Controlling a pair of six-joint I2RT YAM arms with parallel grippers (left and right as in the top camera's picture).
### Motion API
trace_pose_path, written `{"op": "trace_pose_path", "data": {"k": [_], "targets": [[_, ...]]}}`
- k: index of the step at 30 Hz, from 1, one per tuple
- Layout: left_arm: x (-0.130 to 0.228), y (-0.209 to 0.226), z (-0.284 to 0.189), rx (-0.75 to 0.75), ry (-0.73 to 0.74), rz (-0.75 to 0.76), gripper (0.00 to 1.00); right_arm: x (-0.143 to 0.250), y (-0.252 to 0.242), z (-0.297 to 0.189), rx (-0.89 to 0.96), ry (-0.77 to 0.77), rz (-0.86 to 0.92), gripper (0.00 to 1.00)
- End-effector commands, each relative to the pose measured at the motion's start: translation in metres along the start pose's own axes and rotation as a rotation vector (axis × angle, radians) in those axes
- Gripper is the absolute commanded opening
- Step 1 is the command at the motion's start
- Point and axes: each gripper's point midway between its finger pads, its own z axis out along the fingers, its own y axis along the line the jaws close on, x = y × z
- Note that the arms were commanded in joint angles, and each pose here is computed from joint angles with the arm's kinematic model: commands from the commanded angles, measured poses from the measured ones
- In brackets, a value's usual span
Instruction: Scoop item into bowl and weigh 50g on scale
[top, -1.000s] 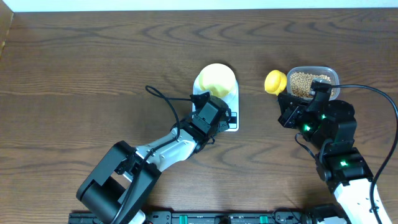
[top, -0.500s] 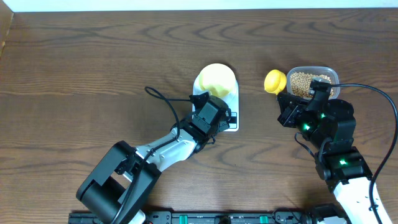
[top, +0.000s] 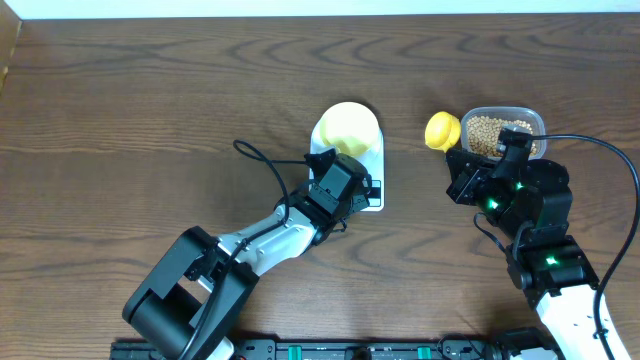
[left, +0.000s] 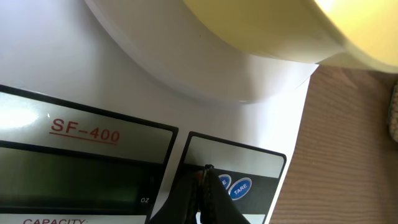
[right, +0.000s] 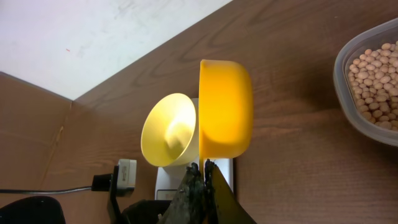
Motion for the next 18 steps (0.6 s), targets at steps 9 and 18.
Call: {"op": "trace_pose_path", "data": {"k": [9,18], "targets": [[0.007,0.012,0.004,-0.053,0.01,-0.002,0.07,-0.006,0.006,-0.001,-0.009,-0.017,-0.023,0.01],[-0.002,0.001,-0.005,-0.013,-0.013,-0.003,0.07,-0.008,0.007,-0.001,-0.013,-0.022,-0.025,0.01]]}}
